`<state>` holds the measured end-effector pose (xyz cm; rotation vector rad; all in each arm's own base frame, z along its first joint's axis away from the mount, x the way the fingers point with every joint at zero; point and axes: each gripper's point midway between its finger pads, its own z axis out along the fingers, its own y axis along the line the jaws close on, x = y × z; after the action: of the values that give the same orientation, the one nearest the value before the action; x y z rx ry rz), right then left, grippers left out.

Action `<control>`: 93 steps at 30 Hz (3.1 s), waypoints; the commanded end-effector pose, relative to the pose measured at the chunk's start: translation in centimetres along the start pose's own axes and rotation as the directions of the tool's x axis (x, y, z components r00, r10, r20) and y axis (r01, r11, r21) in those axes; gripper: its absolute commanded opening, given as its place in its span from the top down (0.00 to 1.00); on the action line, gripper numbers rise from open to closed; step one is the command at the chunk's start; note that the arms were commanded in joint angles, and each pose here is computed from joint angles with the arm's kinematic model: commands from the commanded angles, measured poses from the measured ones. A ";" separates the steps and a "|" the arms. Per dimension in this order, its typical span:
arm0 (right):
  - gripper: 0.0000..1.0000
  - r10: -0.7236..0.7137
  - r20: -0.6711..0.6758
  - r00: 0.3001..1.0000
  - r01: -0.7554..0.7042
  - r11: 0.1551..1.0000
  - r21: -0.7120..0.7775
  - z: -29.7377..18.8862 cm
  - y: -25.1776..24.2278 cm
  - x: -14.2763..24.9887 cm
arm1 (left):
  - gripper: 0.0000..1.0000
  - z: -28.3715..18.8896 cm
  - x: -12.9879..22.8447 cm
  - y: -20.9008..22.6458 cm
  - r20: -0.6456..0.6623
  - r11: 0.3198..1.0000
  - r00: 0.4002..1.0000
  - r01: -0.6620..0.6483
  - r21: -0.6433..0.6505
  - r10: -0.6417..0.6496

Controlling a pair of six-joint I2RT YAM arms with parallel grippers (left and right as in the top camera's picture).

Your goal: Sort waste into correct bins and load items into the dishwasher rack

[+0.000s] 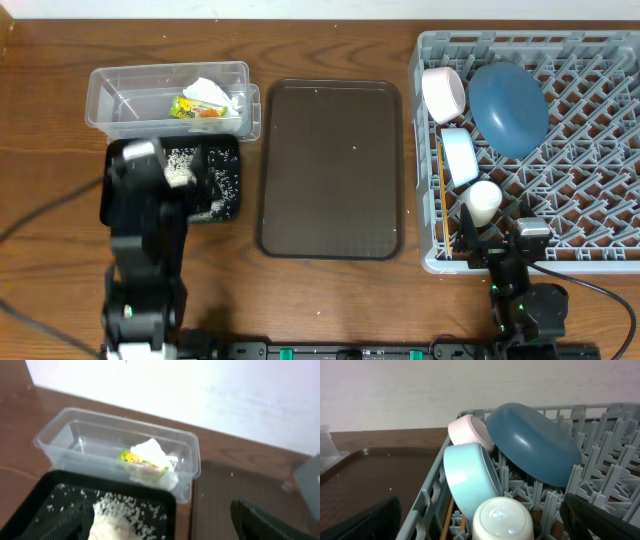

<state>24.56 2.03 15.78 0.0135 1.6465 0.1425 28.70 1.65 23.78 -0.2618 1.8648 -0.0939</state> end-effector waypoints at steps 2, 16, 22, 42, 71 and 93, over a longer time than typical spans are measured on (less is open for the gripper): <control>0.01 -0.002 0.001 1.000 0.002 1.000 -0.012 0.0 0.3 0.1 | 0.10 -1.4 2.5 -0.4 0.037 0.988 0.991 -0.129 0.090 0.126; 0.01 -0.002 0.002 1.000 0.002 1.000 -0.012 0.0 0.3 0.1 | 0.10 -1.5 9.4 1.1 0.130 0.986 0.984 -0.137 0.094 0.124; 0.01 -0.002 0.002 1.000 0.002 1.000 -0.012 0.0 0.3 0.1 | 0.10 -1.2 10.7 1.1 0.124 0.985 0.984 -0.139 0.101 0.126; 0.01 -0.002 0.002 1.000 0.002 1.000 -0.012 0.0 0.3 0.1 | 0.10 -1.2 10.8 0.5 0.155 0.981 0.979 -0.151 0.124 0.131; 0.01 -0.002 0.002 1.000 0.002 1.000 -0.012 0.0 0.3 0.1 | 0.10 -1.2 10.8 0.5 0.155 0.981 0.979 -0.151 0.124 0.131; 0.01 -0.002 0.002 1.000 0.002 1.000 -0.012 0.0 0.3 0.1 | 0.10 -1.2 10.8 0.5 0.155 0.981 0.979 -0.151 0.124 0.131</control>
<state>24.56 2.03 15.79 0.0135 1.6461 0.1425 24.34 -0.33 15.56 -0.0511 1.6833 -0.1089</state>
